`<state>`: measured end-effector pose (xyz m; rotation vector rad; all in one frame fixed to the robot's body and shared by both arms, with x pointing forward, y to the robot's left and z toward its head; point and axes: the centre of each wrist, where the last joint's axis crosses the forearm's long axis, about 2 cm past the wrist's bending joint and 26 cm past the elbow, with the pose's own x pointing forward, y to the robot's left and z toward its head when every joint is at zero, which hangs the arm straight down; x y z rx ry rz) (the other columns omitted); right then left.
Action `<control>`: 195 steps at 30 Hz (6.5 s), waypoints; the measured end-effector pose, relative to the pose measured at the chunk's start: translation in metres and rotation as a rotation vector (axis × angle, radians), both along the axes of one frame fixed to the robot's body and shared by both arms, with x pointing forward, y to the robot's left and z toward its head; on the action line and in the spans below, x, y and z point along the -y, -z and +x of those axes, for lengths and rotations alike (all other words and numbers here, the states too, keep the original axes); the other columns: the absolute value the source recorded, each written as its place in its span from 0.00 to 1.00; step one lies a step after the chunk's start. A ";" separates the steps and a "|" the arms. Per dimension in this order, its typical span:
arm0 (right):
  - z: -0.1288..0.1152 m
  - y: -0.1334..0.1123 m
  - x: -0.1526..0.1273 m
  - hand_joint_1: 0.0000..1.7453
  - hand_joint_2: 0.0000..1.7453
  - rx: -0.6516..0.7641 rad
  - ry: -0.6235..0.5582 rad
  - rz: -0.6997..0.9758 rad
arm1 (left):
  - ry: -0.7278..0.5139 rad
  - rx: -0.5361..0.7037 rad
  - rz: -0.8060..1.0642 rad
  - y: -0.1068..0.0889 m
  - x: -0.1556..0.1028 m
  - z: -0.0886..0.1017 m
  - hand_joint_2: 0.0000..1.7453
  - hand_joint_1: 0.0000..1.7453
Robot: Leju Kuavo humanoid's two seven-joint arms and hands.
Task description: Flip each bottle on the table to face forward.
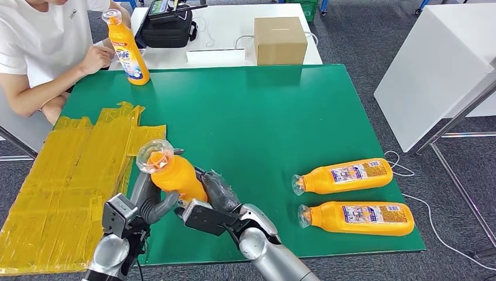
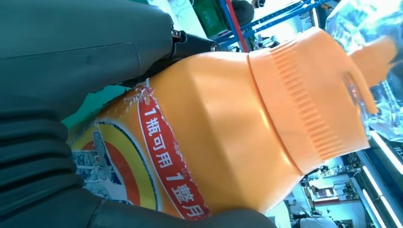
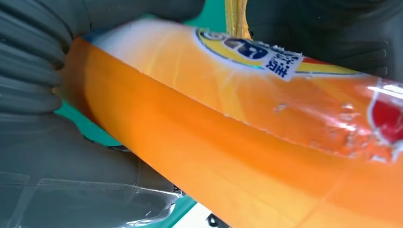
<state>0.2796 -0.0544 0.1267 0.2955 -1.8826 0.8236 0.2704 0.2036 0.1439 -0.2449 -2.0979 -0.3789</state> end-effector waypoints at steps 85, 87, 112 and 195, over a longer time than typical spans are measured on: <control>-0.008 -0.038 0.107 0.00 1.00 0.202 0.327 0.272 | -0.585 0.213 1.594 0.066 -0.175 0.068 1.00 0.89; -0.008 -0.038 0.107 0.00 1.00 0.200 0.327 0.270 | -0.583 0.214 1.595 0.066 -0.175 0.067 1.00 0.89; -0.008 -0.031 0.103 0.00 1.00 0.166 0.311 0.274 | -0.865 0.420 1.568 0.055 -0.158 0.059 1.00 0.00; 0.085 -0.045 0.474 0.00 1.00 -0.147 0.403 -1.268 | -0.258 0.065 -0.238 0.011 -0.037 0.004 1.00 0.00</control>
